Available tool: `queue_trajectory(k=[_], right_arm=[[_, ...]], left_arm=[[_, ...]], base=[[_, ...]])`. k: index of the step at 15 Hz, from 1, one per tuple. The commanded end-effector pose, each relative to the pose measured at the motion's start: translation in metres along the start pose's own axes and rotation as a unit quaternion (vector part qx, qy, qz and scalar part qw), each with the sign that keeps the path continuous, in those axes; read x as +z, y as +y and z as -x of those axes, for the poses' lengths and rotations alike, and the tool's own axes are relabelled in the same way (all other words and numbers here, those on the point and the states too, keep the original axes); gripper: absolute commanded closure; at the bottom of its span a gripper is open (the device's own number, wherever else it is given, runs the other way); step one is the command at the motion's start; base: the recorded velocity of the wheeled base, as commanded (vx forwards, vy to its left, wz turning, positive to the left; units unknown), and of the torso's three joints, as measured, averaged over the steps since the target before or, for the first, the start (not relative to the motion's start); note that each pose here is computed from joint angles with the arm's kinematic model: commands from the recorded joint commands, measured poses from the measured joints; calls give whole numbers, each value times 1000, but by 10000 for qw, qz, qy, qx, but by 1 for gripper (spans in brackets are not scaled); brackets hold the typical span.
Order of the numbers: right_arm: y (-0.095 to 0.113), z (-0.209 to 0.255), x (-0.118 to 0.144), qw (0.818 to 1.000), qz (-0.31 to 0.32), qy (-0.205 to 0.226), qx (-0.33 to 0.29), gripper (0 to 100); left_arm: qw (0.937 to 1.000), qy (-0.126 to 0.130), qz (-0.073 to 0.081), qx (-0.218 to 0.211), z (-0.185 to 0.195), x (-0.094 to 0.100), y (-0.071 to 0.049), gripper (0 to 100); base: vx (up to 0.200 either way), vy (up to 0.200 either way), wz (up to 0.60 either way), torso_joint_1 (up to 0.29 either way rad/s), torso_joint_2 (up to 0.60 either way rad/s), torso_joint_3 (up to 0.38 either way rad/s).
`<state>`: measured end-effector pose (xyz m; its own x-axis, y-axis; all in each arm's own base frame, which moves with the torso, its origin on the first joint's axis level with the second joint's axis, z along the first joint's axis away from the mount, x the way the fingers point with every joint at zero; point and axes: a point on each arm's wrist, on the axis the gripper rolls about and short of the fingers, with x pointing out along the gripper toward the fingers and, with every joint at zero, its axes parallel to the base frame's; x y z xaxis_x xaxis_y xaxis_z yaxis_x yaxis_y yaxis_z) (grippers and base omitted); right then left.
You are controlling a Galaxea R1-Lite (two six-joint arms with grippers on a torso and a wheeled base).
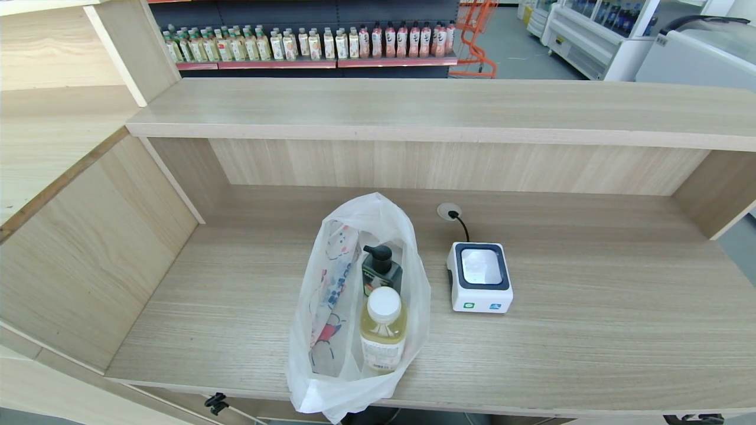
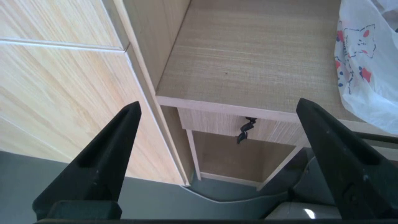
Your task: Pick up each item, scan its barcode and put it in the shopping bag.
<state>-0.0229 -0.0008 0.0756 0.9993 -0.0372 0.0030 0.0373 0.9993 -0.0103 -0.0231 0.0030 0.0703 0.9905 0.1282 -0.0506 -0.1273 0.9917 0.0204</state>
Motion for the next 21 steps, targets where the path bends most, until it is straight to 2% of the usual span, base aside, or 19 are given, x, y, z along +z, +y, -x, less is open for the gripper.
queue_trajectory(k=[1, 9, 15, 21], right_arm=[[0, 0, 0, 10000, -21, 7, -6, 100], [0, 0, 0, 10000, -21, 7, -6, 100], [0, 0, 0, 10000, -21, 7, 2, 100], [0, 0, 0, 10000, -21, 7, 2, 100]], left_arm=[[10000, -2, 0, 2, 0, 0, 0, 0], [10000, -2, 0, 2, 0, 0, 0, 0], [10000, -2, -15, 2, 0, 0, 0, 0], [10000, -2, 0, 2, 0, 0, 0, 0]], base=[[0, 0, 0, 0, 0, 0], [0, 0, 0, 0, 0, 0], [0, -200, 0, 4, 1, 1], [33, 0, 0, -1, 0, 1]])
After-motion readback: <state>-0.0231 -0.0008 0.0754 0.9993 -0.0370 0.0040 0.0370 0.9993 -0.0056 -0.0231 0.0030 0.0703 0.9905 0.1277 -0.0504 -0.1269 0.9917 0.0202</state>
